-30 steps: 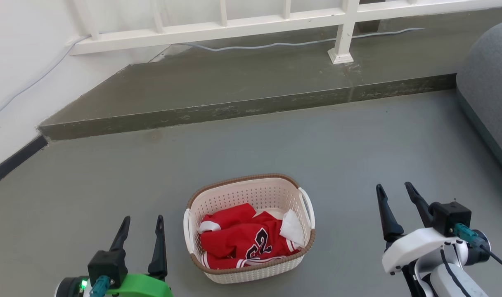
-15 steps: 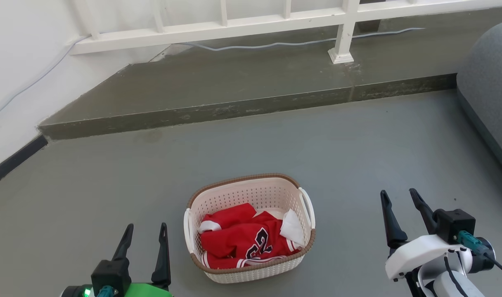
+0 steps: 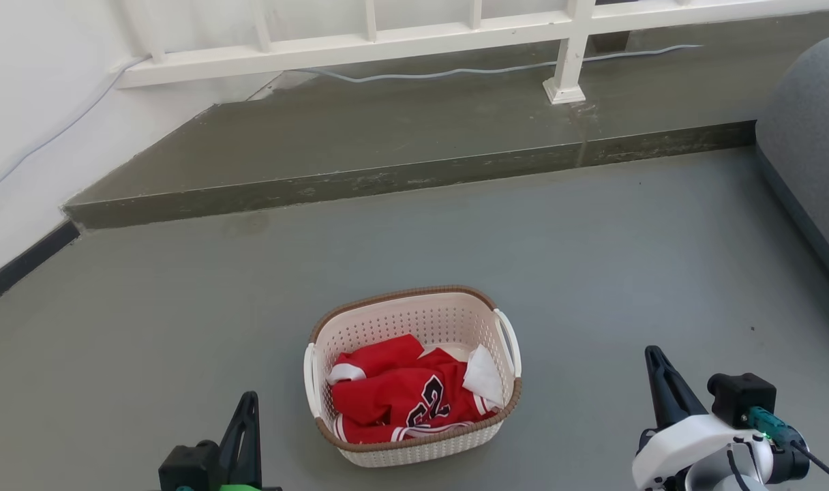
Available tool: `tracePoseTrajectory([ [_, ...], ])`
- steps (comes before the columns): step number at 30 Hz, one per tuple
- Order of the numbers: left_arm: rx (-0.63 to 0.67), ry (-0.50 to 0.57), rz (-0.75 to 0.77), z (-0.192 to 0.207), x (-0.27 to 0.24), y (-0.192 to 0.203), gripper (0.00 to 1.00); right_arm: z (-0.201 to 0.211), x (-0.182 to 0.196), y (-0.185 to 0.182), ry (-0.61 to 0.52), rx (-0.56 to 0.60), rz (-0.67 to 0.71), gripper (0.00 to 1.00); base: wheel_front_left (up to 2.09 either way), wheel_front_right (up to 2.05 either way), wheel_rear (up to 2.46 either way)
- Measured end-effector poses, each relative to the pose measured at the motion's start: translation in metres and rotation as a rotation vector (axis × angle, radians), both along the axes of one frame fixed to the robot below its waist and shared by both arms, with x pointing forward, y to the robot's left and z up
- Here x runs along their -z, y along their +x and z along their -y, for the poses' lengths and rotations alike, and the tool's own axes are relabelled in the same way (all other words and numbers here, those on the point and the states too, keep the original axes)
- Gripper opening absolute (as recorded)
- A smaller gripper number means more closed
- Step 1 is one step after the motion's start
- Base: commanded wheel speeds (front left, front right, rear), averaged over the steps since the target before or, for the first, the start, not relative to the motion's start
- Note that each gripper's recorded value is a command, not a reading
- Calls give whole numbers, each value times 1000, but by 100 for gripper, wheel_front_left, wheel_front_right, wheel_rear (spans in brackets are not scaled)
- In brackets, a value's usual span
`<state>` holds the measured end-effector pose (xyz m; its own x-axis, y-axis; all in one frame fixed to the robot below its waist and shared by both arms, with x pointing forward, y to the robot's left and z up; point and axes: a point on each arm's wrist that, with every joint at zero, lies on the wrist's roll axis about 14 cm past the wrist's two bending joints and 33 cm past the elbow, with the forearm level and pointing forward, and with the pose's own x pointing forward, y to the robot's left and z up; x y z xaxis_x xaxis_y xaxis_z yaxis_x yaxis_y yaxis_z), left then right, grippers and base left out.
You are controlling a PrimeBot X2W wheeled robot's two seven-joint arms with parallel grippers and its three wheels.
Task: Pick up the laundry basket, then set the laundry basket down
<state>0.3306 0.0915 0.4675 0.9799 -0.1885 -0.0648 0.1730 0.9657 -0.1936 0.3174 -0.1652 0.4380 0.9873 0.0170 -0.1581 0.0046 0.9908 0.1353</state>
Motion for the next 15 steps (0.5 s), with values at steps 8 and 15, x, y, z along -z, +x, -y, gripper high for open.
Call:
tracePoseTrajectory([
  [8,-17,-73,-25,-2,2,-4,0,2,1,2,73,22,-13,0,0,0,0],
  [15,-44,-168,-54,-7,2,-3,0,6,4,4,176,60,-41,0,0,0,0],
])
